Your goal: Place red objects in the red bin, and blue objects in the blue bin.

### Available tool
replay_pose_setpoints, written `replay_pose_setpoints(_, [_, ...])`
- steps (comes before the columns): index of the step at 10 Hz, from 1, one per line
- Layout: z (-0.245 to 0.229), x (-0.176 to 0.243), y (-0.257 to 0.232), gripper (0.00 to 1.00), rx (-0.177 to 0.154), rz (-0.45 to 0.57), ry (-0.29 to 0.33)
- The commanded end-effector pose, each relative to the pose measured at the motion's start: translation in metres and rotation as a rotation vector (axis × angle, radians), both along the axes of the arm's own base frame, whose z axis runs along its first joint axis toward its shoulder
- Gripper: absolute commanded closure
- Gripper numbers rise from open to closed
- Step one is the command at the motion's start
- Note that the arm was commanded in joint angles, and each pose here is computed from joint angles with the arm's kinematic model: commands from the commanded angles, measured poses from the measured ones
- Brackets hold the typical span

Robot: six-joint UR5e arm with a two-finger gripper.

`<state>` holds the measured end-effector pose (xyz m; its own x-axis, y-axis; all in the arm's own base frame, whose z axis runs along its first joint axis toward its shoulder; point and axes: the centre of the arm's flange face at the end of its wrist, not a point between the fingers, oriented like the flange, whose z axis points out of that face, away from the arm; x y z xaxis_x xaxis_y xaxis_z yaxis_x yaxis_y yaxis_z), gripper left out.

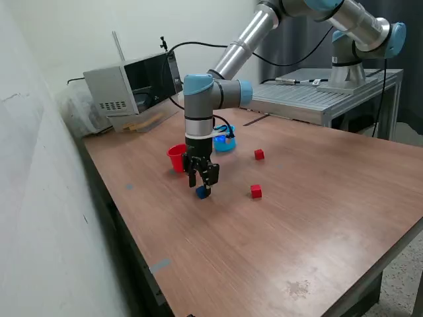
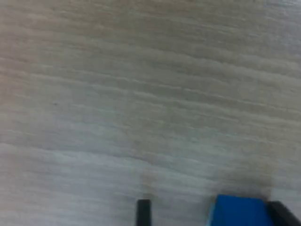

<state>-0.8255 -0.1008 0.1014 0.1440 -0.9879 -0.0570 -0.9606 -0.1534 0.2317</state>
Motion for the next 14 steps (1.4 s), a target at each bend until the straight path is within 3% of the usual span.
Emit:
replay_pose_setpoints(1, [0.0, 0.0, -0.001, 1.0, 0.001, 0.008, -0.002])
replay_pose_setpoints(5, [0.004, 0.001, -0.004, 1.0, 0.006, 0.019, 0.001])
replay_pose_setpoints(7, [0.052, 0.003, -0.005, 1.0, 0.011, 0.029, 0.05])
replay_pose_setpoints(10, [0.146, 0.06, -0.002, 1.0, 0.012, 0.023, 0.061])
replay_pose_setpoints(14, [0.168, 0.137, 0.067, 1.0, 0.008, -0.081, -0.019])
